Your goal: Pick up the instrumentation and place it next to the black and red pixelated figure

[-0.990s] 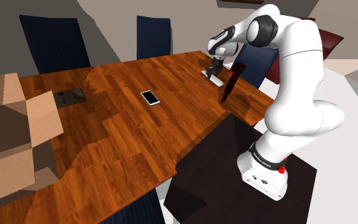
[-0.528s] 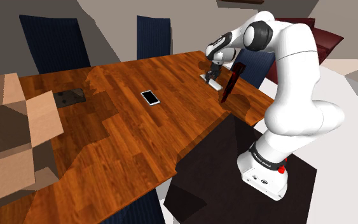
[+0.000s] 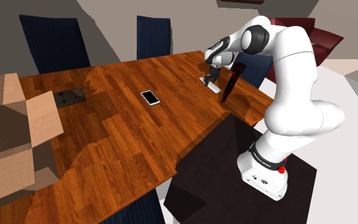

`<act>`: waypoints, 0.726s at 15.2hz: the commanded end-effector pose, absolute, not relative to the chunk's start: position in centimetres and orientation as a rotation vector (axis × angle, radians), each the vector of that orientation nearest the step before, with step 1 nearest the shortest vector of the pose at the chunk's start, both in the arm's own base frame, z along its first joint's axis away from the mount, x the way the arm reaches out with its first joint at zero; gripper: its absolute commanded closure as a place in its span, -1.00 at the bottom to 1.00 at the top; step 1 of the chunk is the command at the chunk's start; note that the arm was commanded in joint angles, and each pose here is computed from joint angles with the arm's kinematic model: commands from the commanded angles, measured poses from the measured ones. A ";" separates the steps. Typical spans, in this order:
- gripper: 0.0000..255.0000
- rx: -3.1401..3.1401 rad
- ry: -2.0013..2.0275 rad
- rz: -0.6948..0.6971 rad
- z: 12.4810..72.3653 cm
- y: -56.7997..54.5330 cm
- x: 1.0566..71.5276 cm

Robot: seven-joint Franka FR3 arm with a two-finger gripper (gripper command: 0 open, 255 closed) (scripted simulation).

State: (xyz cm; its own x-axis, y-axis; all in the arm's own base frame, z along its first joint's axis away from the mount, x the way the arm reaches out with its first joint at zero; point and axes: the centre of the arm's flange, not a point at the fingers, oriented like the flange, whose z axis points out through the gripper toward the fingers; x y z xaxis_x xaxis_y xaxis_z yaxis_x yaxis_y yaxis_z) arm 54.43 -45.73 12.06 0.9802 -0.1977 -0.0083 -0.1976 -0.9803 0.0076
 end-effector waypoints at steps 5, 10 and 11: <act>-1.00 3.119 -0.311 -0.013 12.1 -45.7 54.4; -1.00 3.119 -0.311 -0.013 12.1 -45.8 54.4; -1.00 3.119 -0.311 -0.013 13.4 -45.7 54.4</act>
State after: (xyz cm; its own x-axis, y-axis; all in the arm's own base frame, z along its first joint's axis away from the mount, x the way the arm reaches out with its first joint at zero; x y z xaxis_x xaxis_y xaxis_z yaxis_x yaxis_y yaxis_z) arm 54.41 -45.76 12.64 0.9803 -0.1975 -0.0084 -0.1974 -0.9803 0.0077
